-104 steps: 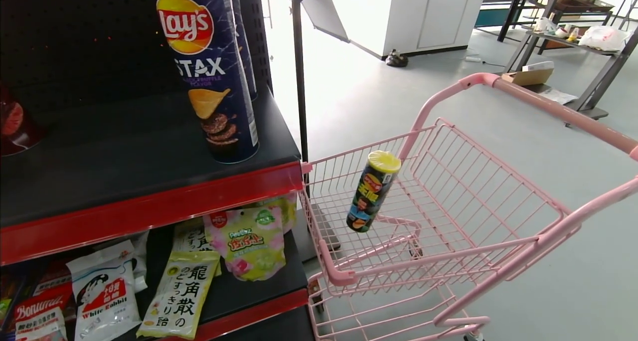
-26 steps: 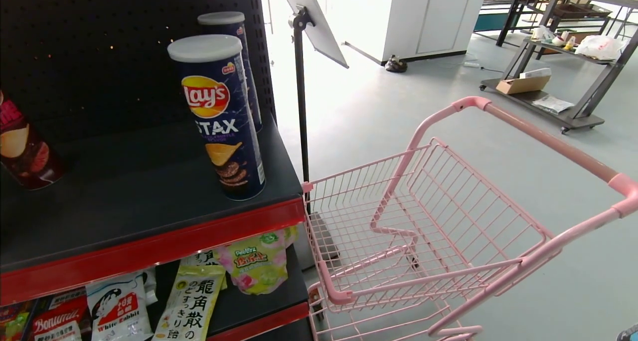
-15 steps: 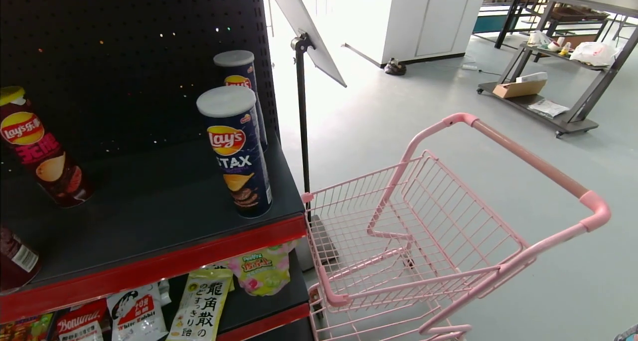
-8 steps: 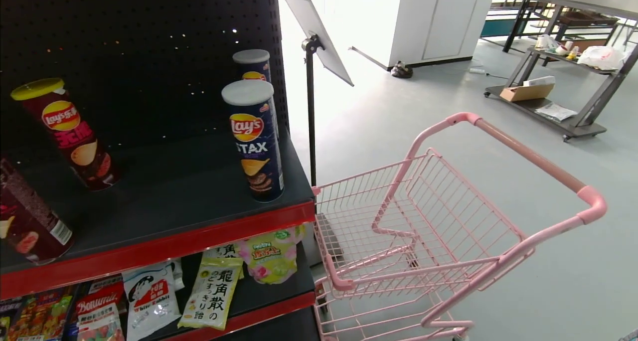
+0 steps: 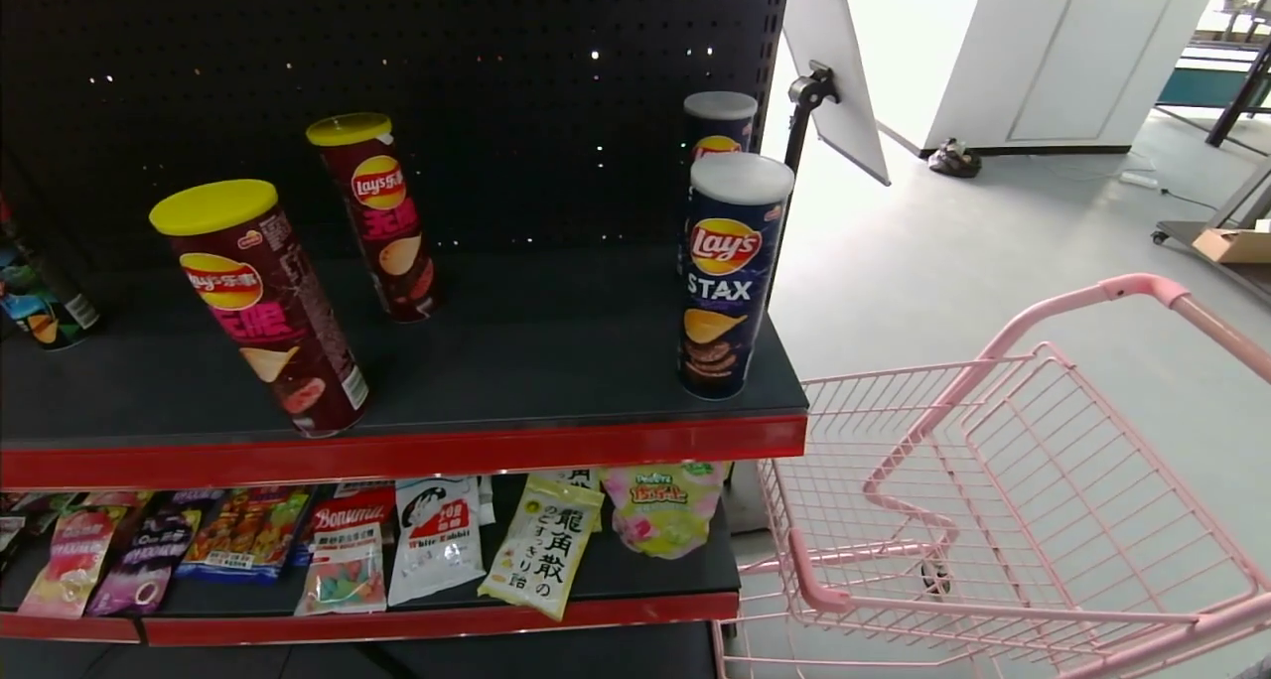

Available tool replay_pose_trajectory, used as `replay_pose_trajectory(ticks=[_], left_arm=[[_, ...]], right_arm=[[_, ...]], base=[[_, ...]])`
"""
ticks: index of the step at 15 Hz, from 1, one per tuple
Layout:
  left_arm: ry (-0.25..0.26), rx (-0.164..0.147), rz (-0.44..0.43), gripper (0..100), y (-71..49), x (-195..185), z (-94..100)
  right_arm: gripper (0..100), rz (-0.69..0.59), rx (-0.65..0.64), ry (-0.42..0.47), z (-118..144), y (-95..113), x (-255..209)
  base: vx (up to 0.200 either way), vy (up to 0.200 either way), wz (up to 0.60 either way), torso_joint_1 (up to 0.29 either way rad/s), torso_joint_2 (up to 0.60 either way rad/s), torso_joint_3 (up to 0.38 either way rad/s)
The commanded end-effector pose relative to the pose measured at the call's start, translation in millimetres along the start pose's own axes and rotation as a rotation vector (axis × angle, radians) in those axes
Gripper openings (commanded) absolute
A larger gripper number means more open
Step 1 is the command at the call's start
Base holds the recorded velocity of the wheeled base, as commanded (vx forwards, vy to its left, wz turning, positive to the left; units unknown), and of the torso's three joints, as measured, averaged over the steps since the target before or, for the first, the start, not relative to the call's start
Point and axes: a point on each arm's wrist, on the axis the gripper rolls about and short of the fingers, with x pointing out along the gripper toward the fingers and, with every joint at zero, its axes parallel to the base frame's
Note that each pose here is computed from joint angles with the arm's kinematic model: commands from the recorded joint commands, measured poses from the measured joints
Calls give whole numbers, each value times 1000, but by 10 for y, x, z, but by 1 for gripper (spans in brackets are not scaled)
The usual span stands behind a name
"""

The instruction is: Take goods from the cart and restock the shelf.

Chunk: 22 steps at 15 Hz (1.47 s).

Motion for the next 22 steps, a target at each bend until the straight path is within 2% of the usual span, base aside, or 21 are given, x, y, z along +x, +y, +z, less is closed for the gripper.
replay_pose_trajectory(ticks=[1,5,12,22], left_arm=[[-3,-1,1,100,0,-3,-5],[-8,-2,-2,100,-3,-10,-21],[-29,-5,3,100,-2,-40,-43],[-29,-5,3,100,-2,-40,-43]], right_arm=[[0,2,0,-2,-34,7,-10],[0,2,0,-2,-139,26,-24],[0,-4,4,-14,-171,31,-50],[0,-2,4,-30,-182,33,-74]], base=[[0,200,0,-7,2,-2],[0,200,0,1,4,1],[0,200,0,1,2,0],[0,200,0,0,3,3]])
